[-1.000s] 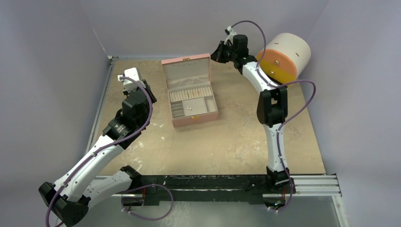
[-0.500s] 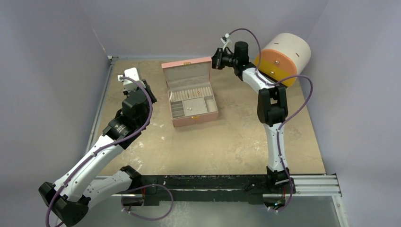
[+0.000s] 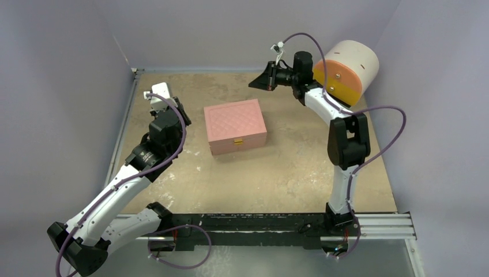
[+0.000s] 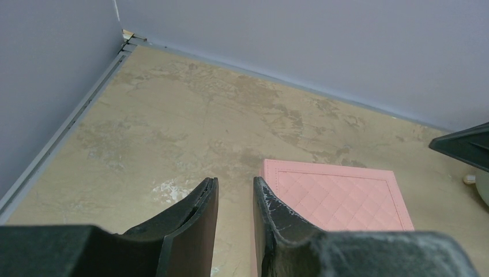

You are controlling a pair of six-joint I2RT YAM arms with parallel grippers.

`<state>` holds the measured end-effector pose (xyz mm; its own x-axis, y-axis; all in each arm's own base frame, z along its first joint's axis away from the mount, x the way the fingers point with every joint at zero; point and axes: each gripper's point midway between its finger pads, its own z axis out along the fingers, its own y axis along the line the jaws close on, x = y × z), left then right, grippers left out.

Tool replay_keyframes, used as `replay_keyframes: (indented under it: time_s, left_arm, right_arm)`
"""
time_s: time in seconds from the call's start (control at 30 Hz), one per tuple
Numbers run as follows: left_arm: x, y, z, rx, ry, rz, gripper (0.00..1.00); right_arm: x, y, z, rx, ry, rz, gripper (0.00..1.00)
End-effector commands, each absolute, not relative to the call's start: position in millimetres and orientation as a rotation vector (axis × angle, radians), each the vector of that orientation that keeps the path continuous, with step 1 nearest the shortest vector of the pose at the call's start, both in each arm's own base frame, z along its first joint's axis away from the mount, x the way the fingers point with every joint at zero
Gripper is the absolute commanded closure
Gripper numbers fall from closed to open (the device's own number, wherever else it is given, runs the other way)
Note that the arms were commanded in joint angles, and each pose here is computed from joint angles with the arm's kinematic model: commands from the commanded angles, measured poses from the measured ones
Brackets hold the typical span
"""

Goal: Organize the mixed jewelry

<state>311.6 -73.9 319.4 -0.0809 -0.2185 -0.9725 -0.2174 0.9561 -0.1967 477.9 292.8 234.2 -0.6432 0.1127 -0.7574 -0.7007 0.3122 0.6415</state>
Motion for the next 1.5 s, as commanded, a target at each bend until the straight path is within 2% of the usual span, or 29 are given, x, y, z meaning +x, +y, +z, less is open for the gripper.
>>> replay_keyframes:
  time_s: [0.0, 0.43, 0.97, 1.47]
  left_arm:
    - [314.4, -72.4, 327.9, -0.348, 1.630, -0.008, 0.73]
    - [320.9, -82.2, 318.0, -0.320, 1.663, -0.021, 0.73]
    - [328.0, -97.6, 307.4, -0.276, 1.715, -0.056, 0.73]
    - [325.9, -94.7, 311.8, -0.285, 1.702, -0.055, 0.73]
  right_arm:
    - [458.6, 287.4, 272.2, -0.623, 1.754, 1.316, 1.00]
    - [425.8, 287.3, 278.3, -0.586, 1.957, 0.883, 1.00]
    - [367.8, 319.1, 266.1, -0.656, 2.083, 0.597, 1.00]
    - [356.4, 337.2, 351.3, -0.674, 1.870, 0.403, 1.00]
